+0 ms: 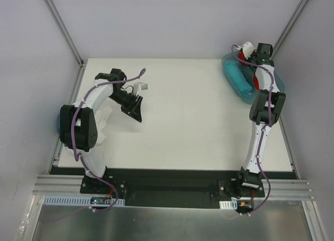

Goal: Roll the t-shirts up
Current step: Place the T-shirt in the bin.

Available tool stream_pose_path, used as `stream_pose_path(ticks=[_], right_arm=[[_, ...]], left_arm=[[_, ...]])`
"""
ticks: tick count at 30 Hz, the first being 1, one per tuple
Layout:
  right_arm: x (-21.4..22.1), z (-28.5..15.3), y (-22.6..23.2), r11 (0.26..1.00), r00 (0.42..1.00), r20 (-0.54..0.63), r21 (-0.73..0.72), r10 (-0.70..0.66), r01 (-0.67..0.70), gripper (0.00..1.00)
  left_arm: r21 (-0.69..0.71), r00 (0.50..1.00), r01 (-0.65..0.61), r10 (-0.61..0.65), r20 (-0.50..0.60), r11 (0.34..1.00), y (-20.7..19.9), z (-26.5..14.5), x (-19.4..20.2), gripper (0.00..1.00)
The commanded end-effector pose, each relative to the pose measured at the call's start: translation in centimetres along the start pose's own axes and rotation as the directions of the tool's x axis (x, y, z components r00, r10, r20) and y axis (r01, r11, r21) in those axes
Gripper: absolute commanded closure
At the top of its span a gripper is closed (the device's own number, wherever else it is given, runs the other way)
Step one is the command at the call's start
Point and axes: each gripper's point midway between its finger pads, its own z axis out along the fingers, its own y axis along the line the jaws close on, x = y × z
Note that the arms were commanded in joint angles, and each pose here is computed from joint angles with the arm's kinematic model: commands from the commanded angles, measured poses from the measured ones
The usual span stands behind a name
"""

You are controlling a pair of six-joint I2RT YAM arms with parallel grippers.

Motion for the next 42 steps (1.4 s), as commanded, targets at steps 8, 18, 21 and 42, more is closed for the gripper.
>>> stream_pose_path(ticks=[8, 18, 21, 42], right_arm=[[-2.2, 2.0, 0.1, 0.997, 0.997, 0.060, 0.056, -0.049, 0.045, 0.99], [-2.8, 1.1, 4.1, 0.999, 0.999, 0.052, -0.050, 0.005, -0.003, 0.99], [-3.0, 0.7, 4.7, 0.997, 0.998, 0.050, -0.072, 0.028, -0.024, 0.99], [-5.8, -10.9, 2.5, 0.998, 0.985, 0.173, -0.057, 0.000, 0.010, 0.00]], left_arm=[[-0.010, 0.999, -0.005, 0.004, -0.048, 1.000, 0.0, 0.2, 0.7, 0.63], [-0.005, 0.998, -0.023, 0.022, -0.060, 1.000, -0.3, 0.5, 0.7, 0.63], [-0.006, 0.998, -0.029, 0.028, -0.063, 1.000, -0.5, 0.5, 0.7, 0.63], [-0.027, 0.994, -0.109, 0.108, -0.008, 0.994, 0.0, -0.3, -3.2, 0.61]])
